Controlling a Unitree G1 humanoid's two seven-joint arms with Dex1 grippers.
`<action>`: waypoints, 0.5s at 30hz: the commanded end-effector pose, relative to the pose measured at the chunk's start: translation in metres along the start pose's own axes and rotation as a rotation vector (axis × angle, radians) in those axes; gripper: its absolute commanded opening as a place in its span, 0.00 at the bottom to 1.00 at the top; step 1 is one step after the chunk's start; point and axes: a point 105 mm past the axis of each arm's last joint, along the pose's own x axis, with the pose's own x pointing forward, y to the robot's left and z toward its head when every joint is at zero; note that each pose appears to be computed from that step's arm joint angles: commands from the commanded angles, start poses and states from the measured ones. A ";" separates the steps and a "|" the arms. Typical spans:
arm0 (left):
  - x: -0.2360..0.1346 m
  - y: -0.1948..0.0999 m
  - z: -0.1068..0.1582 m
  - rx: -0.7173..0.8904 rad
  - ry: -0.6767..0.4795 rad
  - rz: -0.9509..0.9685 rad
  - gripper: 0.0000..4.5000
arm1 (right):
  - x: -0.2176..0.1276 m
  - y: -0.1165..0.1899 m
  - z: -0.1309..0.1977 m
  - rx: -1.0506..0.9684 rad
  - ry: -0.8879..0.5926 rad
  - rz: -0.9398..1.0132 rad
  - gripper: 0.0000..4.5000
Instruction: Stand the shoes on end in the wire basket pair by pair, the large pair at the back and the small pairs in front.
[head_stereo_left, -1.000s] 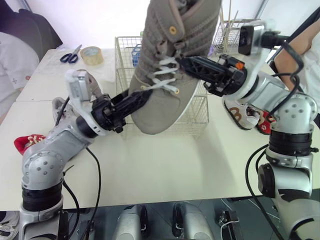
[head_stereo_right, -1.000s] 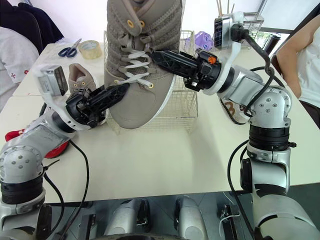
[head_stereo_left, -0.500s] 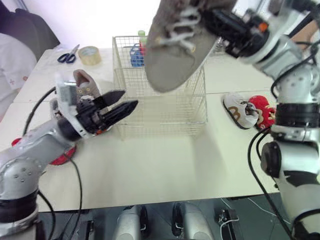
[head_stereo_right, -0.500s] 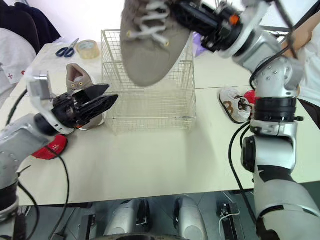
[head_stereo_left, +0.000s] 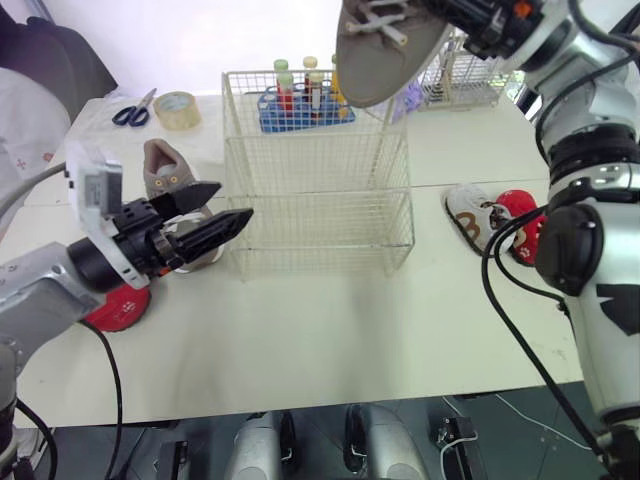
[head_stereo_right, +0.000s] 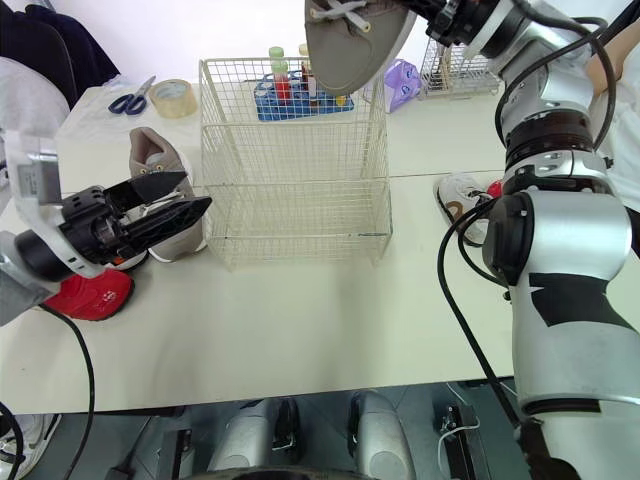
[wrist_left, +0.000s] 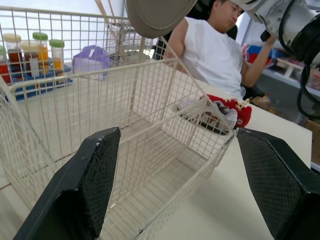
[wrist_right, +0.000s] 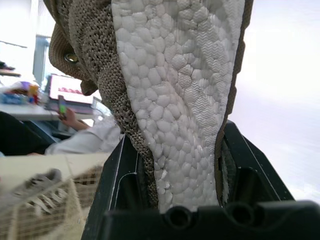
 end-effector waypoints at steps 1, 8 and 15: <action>-0.004 -0.005 0.011 0.036 -0.047 0.007 0.85 | 0.011 0.003 0.004 -0.066 0.008 0.014 0.27; -0.003 -0.002 0.010 0.026 -0.056 0.023 0.85 | 0.011 0.014 -0.032 0.078 0.067 0.029 0.27; 0.001 0.000 0.008 0.021 -0.056 0.028 0.85 | 0.008 0.012 -0.054 0.115 0.133 -0.050 0.27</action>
